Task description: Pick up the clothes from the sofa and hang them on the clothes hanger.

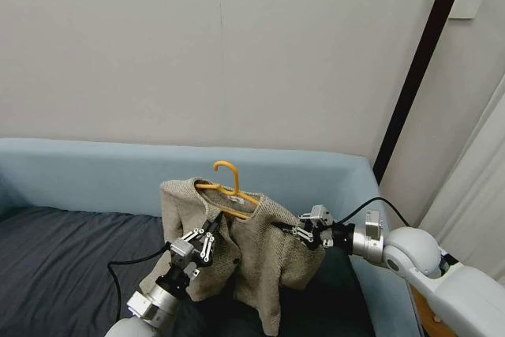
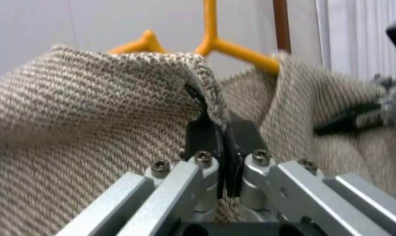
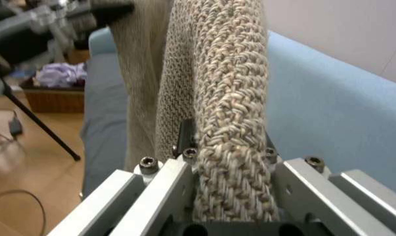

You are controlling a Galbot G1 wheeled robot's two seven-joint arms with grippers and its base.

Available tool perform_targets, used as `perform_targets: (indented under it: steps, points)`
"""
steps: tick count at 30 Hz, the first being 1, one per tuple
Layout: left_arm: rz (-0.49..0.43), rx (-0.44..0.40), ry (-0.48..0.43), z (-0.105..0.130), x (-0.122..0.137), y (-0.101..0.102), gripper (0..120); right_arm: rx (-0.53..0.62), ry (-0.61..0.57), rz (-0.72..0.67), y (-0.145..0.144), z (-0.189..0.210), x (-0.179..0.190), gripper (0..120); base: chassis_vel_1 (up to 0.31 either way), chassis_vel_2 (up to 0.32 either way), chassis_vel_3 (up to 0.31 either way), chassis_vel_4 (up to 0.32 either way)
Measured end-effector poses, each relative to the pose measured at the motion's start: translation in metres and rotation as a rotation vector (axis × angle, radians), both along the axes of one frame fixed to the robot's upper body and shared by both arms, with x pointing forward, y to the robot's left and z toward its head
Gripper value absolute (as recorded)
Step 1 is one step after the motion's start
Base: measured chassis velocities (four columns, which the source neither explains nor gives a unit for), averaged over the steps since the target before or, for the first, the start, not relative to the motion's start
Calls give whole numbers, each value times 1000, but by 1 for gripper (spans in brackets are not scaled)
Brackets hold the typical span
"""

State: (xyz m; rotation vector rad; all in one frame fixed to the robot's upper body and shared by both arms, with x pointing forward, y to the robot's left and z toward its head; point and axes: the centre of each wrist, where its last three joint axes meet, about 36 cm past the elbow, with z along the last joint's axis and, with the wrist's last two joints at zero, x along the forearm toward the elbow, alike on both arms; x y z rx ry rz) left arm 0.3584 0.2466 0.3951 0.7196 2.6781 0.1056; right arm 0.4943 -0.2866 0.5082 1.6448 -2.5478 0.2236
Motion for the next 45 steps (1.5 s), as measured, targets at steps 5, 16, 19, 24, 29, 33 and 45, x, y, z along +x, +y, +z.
perform_targets:
  steps: [5, 16, 19, 24, 29, 33, 45]
  points:
    - [43, 45, 5, -6, 1, 10, 0, 91, 71, -17, 2, 8, -4, 5, 0, 0, 0, 0]
    - [124, -40, 8, -2, 2, 7, 18, 132, 94, -36, 9, 23, -11, 5, 0, 0, 0, 0]
    - [134, -60, 1, -3, 1, 4, 26, 133, 85, -53, 10, 29, -14, 5, 0, 0, 0, 0]
    - [188, -91, 1, -5, 1, 3, 42, 133, 47, -113, 12, 47, -22, 5, 0, 0, 0, 0]
    - [226, -99, -1, -6, -1, 5, 61, 125, -12, -173, 12, 69, -29, 5, 0, 0, 0, 0]
    - [276, -96, 4, -13, -6, 4, 74, 97, -45, -245, 11, 86, -39, 5, 0, 0, 0, 0]
    - [477, -101, 75, -31, -16, 2, 100, -66, -144, -646, 7, 149, -67, 5, 0, 0, 0, 0]
